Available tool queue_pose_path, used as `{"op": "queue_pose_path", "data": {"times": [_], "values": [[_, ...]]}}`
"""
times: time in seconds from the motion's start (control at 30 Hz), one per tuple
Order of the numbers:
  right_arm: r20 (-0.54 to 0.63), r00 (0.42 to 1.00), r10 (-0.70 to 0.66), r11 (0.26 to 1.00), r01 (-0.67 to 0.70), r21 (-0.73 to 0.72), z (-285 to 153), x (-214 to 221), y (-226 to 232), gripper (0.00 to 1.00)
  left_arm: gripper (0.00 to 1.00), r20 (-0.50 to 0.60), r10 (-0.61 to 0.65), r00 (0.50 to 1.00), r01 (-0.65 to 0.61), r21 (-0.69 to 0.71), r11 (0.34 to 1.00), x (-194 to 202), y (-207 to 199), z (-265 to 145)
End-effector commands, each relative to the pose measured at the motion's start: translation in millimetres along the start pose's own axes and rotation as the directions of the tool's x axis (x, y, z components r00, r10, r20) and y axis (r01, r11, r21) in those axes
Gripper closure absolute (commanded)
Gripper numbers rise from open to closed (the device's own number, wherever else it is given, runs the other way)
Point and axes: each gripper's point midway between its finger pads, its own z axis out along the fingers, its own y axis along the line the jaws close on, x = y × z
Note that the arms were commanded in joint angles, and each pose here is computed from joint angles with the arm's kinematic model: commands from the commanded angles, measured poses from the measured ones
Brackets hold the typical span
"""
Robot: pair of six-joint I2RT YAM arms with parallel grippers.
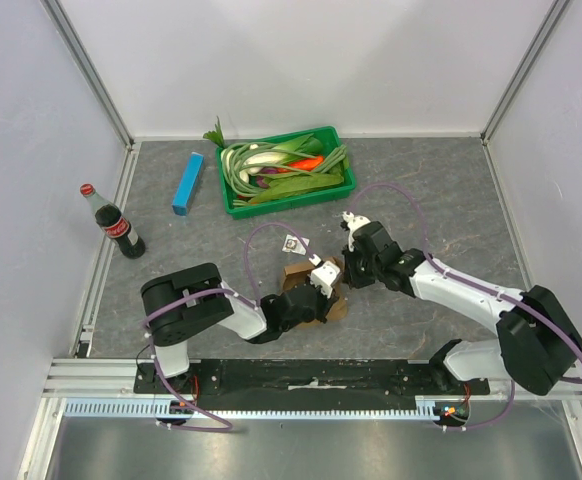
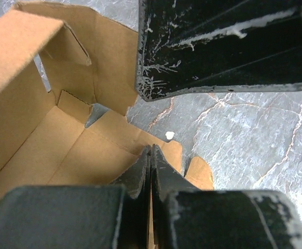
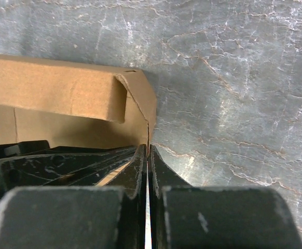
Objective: Fold the paper box
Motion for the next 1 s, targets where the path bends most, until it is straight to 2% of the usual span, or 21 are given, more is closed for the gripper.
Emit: {"op": "queue_pose_path", "data": {"times": [0.0,0.33,0.63,0.83,0.97], "values": [[0.047,0.997,0.061,0.998,-0.061,-0.015,-9,-27,17,1.0,0.98,-0.031,-0.006,1.0,0.004,-0.067,0.998,17,14,1],[0.014,0.985,0.172,0.985,-0.172,-0.018,-10,-23,35,1.0,0.98,-0.01,-0.009,1.0,0.008,-0.059,0.998,16,14,-3],[0.081,0.96,0.268,0.954,-0.276,0.119,12,-3,24,1.0,0.97,0.021,-0.019,1.0,0.02,-0.024,1.0,6,8,-8],[0.146,0.949,0.28,0.936,-0.304,0.176,12,-8,23,1.0,0.86,0.062,-0.047,0.997,0.048,-0.019,0.999,-9,8,-20],[0.167,0.95,0.265,0.937,-0.294,0.189,10,-10,26,1.0,0.7,0.083,-0.063,0.995,0.064,-0.019,0.998,-15,10,-32]]}}
